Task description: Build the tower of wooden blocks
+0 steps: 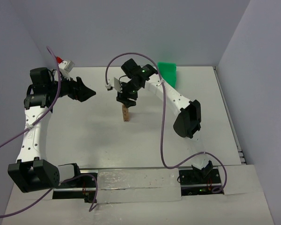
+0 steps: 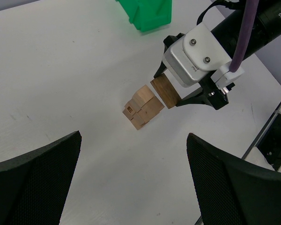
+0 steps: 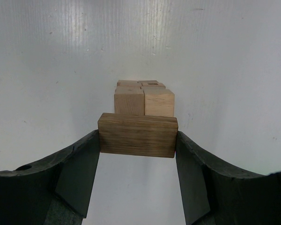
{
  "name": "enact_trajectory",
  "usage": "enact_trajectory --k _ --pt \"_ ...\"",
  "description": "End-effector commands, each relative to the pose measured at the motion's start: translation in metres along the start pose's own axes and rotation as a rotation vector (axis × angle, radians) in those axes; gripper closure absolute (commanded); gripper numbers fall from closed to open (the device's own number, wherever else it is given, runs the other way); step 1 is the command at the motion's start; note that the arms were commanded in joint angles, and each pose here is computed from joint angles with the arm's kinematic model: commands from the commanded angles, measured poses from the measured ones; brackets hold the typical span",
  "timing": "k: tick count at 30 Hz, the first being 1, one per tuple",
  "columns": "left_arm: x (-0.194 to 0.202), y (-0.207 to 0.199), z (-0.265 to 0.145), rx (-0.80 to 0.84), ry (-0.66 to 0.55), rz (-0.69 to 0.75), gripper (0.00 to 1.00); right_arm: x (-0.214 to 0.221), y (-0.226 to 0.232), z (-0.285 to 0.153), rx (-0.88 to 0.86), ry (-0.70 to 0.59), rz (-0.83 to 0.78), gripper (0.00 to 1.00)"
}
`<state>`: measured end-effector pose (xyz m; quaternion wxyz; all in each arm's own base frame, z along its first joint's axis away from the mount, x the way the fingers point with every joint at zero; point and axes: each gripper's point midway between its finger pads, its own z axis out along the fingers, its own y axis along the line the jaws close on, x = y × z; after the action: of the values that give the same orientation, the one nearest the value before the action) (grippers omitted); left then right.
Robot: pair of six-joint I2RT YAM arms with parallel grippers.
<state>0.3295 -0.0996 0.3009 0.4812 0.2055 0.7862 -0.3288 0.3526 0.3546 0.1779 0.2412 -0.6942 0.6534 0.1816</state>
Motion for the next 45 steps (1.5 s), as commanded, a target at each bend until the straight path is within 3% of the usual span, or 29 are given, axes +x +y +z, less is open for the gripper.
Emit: enact_trajectory --k 1,45 --pt "-0.016 -0.003 -0.002 0.020 -0.041 0.042 0.01 -0.009 -0.011 -0.004 0.023 -0.035 -0.026 0.54" --pt "-0.013 -0.002 -0.001 0.028 -0.035 0.037 0.01 -0.002 -0.018 0.012 0.024 -0.010 -0.033 0.43"
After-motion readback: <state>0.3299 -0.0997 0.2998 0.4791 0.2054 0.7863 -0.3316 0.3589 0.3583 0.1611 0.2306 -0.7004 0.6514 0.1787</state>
